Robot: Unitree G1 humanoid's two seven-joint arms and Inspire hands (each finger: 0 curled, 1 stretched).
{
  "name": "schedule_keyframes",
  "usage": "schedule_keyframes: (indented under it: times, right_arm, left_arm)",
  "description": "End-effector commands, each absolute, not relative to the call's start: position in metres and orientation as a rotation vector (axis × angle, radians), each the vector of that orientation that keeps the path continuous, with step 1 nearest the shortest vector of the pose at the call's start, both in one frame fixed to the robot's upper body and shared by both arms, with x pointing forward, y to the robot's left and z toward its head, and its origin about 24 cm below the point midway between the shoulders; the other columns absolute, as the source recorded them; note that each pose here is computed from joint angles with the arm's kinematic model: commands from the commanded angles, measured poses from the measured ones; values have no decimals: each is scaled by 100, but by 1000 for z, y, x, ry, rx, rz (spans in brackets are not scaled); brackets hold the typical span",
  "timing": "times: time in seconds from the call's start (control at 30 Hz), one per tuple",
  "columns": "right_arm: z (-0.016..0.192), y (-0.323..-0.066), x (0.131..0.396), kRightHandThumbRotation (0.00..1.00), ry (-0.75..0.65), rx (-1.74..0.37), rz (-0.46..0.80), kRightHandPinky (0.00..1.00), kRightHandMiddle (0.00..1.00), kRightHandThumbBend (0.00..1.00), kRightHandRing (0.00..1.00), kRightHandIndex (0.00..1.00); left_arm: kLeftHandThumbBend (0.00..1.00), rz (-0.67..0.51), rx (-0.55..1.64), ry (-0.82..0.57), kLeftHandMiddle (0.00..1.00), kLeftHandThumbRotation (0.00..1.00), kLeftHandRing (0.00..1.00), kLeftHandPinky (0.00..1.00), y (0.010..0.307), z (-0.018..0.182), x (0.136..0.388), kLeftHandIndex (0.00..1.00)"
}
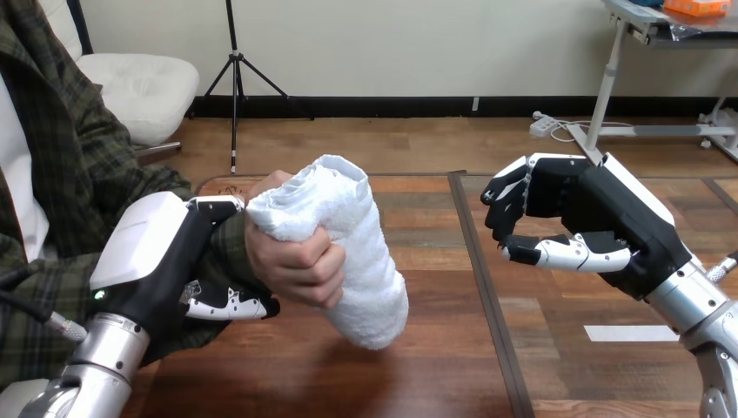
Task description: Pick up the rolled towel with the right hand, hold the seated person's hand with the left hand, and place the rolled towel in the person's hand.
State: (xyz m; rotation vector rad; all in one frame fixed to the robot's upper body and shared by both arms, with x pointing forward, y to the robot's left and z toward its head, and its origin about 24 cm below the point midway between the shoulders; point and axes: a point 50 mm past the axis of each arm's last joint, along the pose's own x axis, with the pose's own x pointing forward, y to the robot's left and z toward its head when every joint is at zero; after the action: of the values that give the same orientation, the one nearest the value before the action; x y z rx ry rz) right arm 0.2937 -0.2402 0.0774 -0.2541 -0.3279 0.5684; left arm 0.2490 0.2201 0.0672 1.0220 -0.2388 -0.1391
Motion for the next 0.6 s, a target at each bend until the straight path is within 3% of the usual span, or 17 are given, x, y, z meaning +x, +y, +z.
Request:
schedule_keyframes:
  times: [0.0, 0.23, 0.57]
  right_arm:
    - [89, -238, 296, 32, -391, -269, 566, 40, 50, 83, 44, 55]
    - [87, -237, 296, 33, -385, -269, 568, 40, 50, 83, 44, 56]
    - [86, -237, 295, 33, -379, -273, 572, 41, 51, 83, 45, 56]
  left_arm:
    - [100, -130, 1065, -329, 82, 21, 77, 68, 215, 90, 256, 86]
    - [100, -130, 1102, -311, 95, 31, 93, 87, 216, 90, 254, 97]
    - [100, -127, 1177, -270, 100, 39, 99, 98, 217, 88, 252, 100]
